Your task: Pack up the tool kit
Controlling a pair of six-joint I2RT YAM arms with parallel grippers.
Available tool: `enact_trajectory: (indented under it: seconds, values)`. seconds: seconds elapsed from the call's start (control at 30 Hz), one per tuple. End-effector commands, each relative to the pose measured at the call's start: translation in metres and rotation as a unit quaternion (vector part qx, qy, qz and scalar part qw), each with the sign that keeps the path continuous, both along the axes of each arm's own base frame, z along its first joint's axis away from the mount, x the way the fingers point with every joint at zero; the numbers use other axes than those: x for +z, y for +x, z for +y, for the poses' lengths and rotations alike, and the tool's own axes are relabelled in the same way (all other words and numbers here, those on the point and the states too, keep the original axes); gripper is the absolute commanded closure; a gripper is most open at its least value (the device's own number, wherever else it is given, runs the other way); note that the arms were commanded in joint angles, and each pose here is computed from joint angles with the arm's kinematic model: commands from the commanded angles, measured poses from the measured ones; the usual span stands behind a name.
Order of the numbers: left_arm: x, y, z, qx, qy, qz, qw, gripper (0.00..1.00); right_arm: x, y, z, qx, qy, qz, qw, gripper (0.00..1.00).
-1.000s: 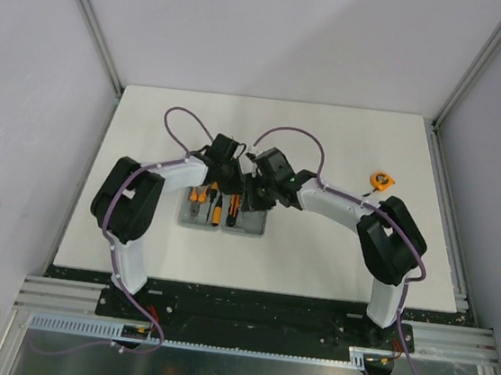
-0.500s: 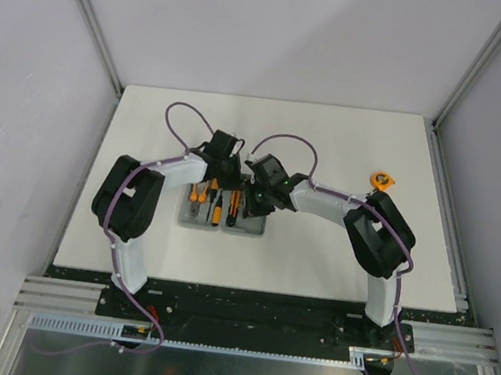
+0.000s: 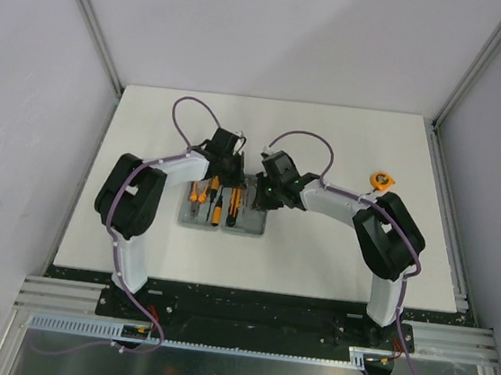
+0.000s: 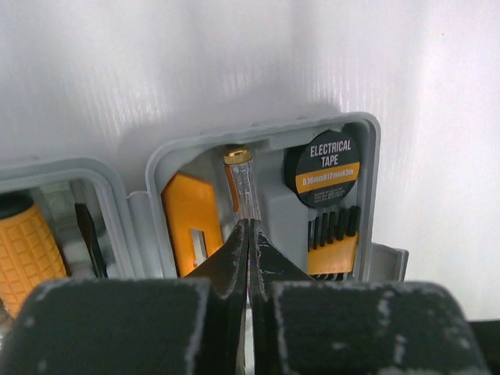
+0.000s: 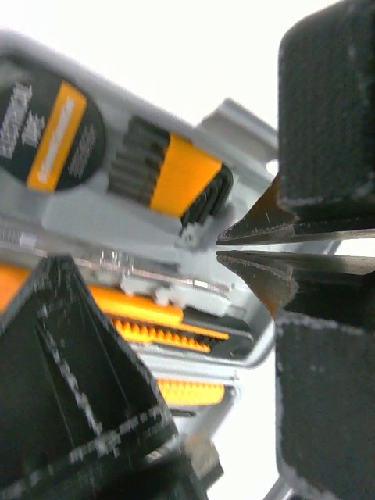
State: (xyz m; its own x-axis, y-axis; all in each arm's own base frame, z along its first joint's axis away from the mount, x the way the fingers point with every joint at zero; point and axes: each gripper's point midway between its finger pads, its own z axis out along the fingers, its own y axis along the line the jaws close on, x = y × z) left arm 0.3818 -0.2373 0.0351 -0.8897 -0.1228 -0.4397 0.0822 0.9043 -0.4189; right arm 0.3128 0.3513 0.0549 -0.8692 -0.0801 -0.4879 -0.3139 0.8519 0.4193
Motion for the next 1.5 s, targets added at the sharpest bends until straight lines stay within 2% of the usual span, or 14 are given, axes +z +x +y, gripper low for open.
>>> enact_trajectory:
  seconds: [0.0, 0.4, 0.6, 0.73, 1.03, 1.47]
  values:
    - [0.006, 0.018, 0.0, -0.019, 0.014, -0.028, 0.999, 0.96, 0.018, 0.018, -0.01, -0.049, 0.009, -0.03, 0.998, 0.89]
    - [-0.007, 0.02, 0.004, -0.022, 0.033, -0.024, 0.999, 0.94, 0.016, 0.018, -0.011, -0.055, 0.011, -0.027, 0.998, 0.88]
    - [-0.016, 0.018, 0.01, -0.014, 0.05, -0.02, 0.998, 0.93, 0.026, 0.012, 0.007, -0.013, 0.035, -0.043, 0.998, 0.89]
    - [-0.021, 0.015, 0.011, -0.01, 0.051, -0.011, 0.999, 0.98, 0.026, 0.005, 0.021, 0.018, 0.041, -0.057, 0.997, 0.91]
    - [-0.03, 0.006, 0.013, -0.01, 0.059, 0.005, 0.998, 1.0, 0.004, 0.001, 0.028, 0.045, 0.022, -0.061, 0.997, 0.93]
    - [-0.03, 0.004, 0.012, -0.008, 0.056, 0.009, 0.998, 1.0, -0.036, -0.002, 0.019, 0.038, -0.035, -0.031, 0.998, 0.95]
